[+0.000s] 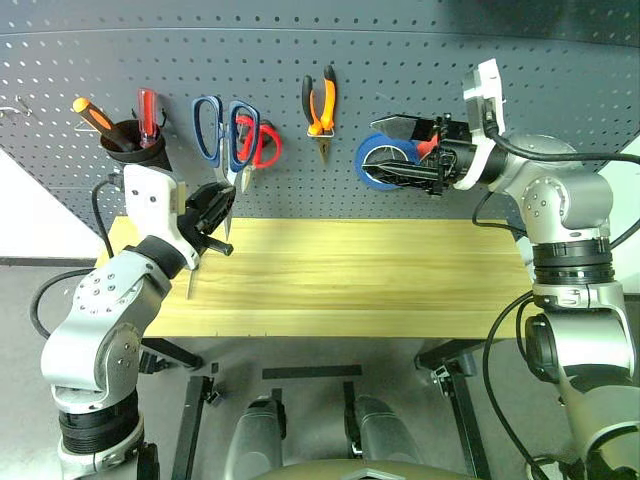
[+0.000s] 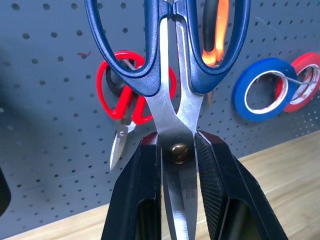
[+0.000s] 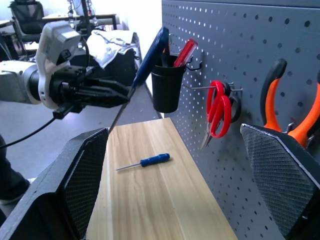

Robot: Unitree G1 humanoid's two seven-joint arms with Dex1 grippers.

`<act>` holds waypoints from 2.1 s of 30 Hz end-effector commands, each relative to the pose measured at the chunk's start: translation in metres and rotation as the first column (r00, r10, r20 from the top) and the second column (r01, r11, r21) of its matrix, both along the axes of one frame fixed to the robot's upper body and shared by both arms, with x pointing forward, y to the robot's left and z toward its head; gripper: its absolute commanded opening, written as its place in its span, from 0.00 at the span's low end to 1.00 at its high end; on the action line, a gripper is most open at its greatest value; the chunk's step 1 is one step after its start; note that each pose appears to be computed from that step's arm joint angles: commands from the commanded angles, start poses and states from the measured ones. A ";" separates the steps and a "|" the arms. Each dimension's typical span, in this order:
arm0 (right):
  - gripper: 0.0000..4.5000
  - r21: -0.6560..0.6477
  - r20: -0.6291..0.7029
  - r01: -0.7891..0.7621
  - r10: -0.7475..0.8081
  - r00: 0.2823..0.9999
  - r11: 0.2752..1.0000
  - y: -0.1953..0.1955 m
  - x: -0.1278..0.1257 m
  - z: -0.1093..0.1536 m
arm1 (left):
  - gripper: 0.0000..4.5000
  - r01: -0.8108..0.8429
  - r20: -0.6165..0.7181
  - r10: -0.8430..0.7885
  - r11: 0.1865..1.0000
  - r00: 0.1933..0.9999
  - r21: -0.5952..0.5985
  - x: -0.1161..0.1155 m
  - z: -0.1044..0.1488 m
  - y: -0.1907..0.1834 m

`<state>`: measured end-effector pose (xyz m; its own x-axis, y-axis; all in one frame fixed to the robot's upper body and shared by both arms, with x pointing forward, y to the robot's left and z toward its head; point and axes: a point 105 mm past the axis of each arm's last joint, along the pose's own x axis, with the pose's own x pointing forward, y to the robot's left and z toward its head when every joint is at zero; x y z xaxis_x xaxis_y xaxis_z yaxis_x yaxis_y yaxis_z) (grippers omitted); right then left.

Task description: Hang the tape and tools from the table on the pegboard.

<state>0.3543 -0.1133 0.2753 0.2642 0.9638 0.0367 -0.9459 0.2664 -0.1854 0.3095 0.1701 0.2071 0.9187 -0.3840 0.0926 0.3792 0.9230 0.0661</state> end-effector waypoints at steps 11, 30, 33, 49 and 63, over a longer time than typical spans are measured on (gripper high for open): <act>1.00 0.009 0.074 0.076 -0.077 0.994 0.997 -0.010 0.001 0.015 | 0.15 0.036 0.026 -0.036 0.999 0.999 0.018 0.038 -0.021 -0.014; 1.00 -0.002 0.069 0.156 -0.155 0.985 0.988 -0.015 0.002 0.003 | 0.15 0.002 0.031 -0.003 1.000 1.000 0.031 0.110 -0.036 -0.020; 1.00 -0.012 0.077 0.171 -0.169 0.983 0.985 -0.016 0.002 0.002 | 0.33 0.005 0.032 -0.005 1.000 0.999 0.025 0.111 -0.036 -0.021; 1.00 -0.044 -0.002 0.107 -0.108 0.994 0.993 -0.012 -0.011 -0.013 | 0.87 -0.116 0.009 0.117 0.992 0.993 -0.053 0.050 -0.026 0.017; 1.00 -0.205 -0.158 -0.078 0.046 0.986 0.976 0.069 -0.016 -0.078 | 0.87 -0.441 -0.227 0.441 0.896 0.868 0.051 0.041 -0.059 0.098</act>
